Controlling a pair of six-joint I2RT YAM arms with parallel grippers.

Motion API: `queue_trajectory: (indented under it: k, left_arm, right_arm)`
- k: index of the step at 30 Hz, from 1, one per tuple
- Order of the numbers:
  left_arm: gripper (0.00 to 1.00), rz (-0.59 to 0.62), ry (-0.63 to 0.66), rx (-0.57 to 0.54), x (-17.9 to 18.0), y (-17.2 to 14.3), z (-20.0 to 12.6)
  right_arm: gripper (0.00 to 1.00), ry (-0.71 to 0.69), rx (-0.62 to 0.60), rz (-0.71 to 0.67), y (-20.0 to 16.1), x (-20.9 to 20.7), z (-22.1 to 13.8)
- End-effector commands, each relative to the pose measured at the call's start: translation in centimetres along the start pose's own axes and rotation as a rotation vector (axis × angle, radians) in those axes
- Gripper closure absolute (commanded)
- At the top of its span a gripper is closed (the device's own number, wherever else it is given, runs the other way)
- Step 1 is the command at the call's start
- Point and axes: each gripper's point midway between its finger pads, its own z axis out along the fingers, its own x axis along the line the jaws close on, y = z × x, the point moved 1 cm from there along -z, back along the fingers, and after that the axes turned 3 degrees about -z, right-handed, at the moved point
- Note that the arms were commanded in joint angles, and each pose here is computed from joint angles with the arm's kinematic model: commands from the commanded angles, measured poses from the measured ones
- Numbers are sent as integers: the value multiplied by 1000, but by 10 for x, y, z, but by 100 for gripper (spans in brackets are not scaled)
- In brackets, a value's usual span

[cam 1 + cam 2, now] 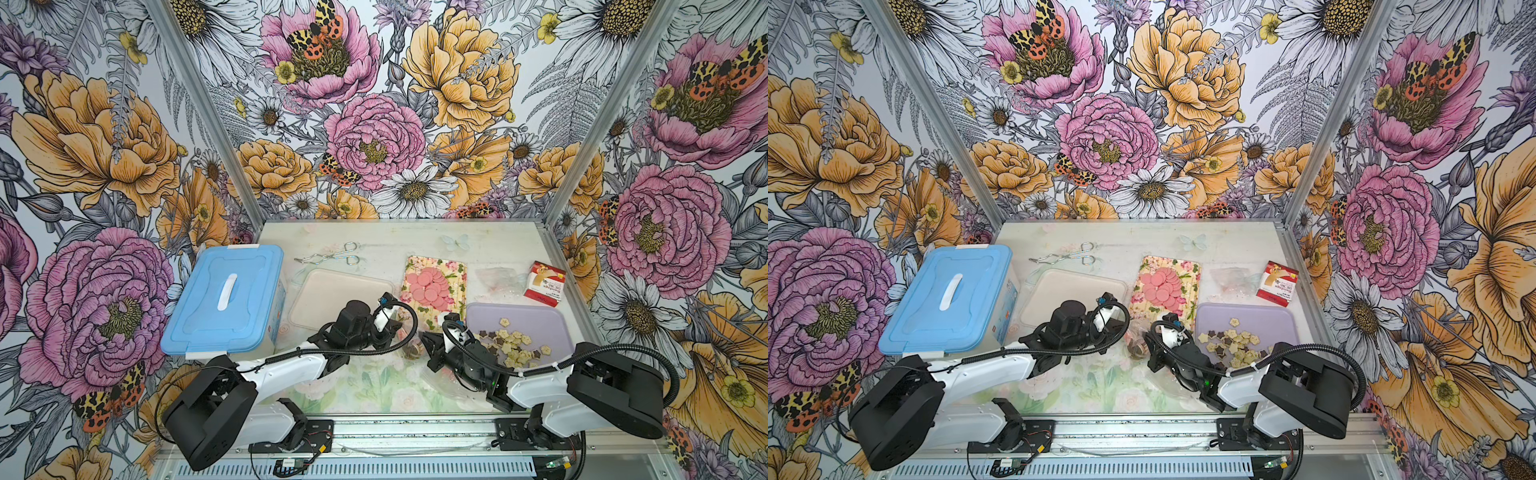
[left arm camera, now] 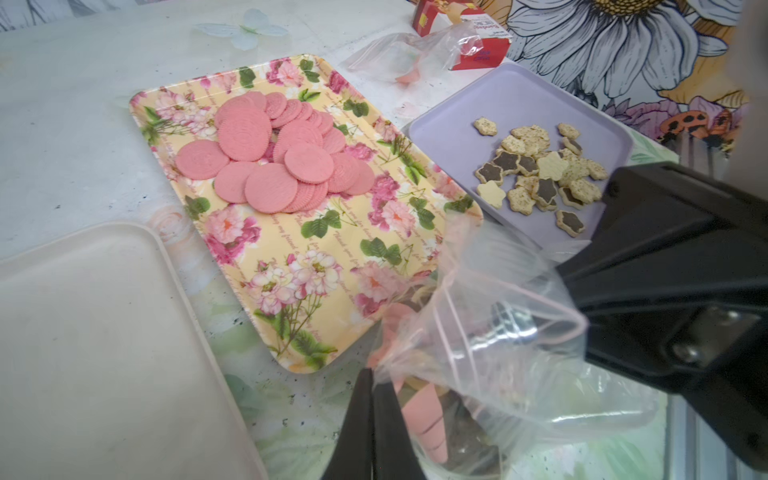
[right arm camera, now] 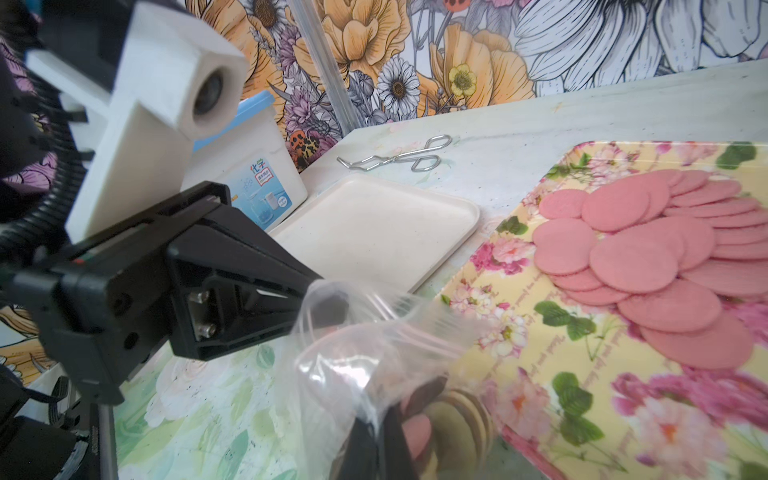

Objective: Pour cookies out of the ziploc bag
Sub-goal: Open the ziploc bag at the center of the board.

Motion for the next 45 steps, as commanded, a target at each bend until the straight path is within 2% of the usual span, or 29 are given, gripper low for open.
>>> queue_trajectory:
  k: [1, 11, 18, 19, 21, 24, 29, 31, 33, 35, 39, 42, 45]
  left_arm:
    - [100, -28, 107, -8, 22, 2, -2]
    - [100, -25, 71, -19, 17, 4, -2]
    - [100, -7, -4, -65, 2, 11, -8]
    - [100, -5, -8, -71, 1, 12, -9]
    - [100, -6, -9, -83, 1, 14, -12]
    - [100, -2, -8, -100, 0, 17, -16]
    - [100, 2, -12, -147, -3, 27, -28]
    - [100, 2, -8, -174, -4, 33, -36]
    - [100, -8, 29, -213, 0, 40, -48]
    - [100, -22, 72, -258, 6, 48, -62]
    - [100, -85, 229, -340, 29, 60, -94]
    - [100, -148, 368, -372, 51, 58, -110]
    - [100, -189, 453, -371, 67, 54, -118]
  right_arm:
    - [100, -39, -97, 43, 17, -9, -9]
    - [100, -13, -139, 73, 18, -8, -11]
    - [99, -7, -131, 73, 15, -6, -3]
    - [93, -10, -133, 71, 14, -7, -3]
    - [91, -18, -142, 65, 16, -9, -6]
    - [73, -40, -163, 63, 19, -15, -15]
    - [54, -35, -222, 76, 33, -16, -32]
    - [51, -19, -235, 84, 40, -12, -36]
    - [49, -36, -144, 61, 41, -6, -27]
    - [44, -83, -43, -28, 50, 7, -21]
    - [41, -74, -97, -72, 82, 27, -38]
    - [38, -76, -65, -80, 98, 34, -43]
    - [36, -70, -25, -75, 106, 42, -42]
